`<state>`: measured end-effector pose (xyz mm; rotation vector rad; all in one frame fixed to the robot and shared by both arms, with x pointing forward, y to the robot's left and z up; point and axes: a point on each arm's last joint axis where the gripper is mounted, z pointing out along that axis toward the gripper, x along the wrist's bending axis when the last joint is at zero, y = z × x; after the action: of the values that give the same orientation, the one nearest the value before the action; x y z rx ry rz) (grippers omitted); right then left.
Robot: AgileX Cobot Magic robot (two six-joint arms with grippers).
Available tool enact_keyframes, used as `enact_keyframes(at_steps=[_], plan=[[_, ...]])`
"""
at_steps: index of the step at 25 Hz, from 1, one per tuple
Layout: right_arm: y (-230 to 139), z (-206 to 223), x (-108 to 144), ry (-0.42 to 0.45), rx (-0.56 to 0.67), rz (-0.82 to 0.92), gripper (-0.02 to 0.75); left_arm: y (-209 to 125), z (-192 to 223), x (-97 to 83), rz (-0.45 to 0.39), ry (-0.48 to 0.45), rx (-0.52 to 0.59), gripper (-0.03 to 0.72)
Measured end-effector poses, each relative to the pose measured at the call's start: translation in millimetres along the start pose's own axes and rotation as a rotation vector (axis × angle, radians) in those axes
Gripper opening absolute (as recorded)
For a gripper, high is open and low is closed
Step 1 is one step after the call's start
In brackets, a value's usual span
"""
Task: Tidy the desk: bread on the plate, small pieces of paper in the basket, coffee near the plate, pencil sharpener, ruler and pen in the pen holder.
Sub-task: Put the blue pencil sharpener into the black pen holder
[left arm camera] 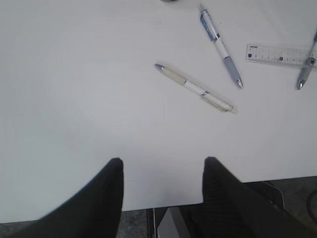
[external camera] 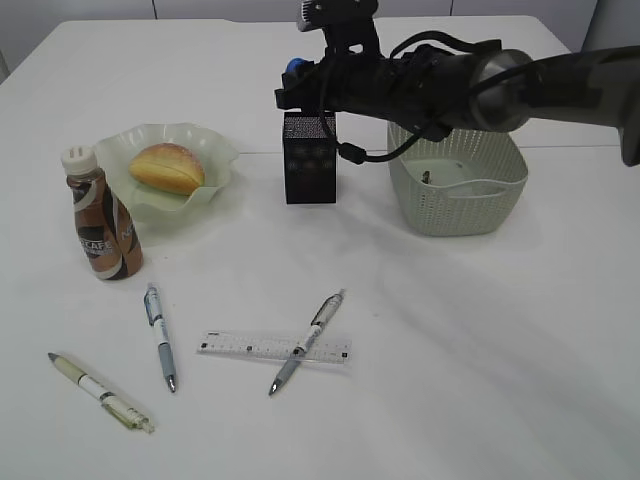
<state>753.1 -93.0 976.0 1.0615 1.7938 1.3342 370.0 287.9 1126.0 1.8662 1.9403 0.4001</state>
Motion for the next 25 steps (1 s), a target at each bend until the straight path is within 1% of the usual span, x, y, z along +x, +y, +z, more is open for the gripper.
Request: enact_keyframes(at_steps=[10, 25], plan=[[-6.6, 5.6, -8.1, -0.02, 0.011, 0.005, 0.316, 0.0, 0.0, 0.0, 0.0, 0.0, 0.0, 0.372], [-7.5, 5.6, -8.6, -0.028, 0.021, 0.014, 0.316, 0.0, 0.0, 0.0, 0.0, 0.0, 0.0, 0.372]])
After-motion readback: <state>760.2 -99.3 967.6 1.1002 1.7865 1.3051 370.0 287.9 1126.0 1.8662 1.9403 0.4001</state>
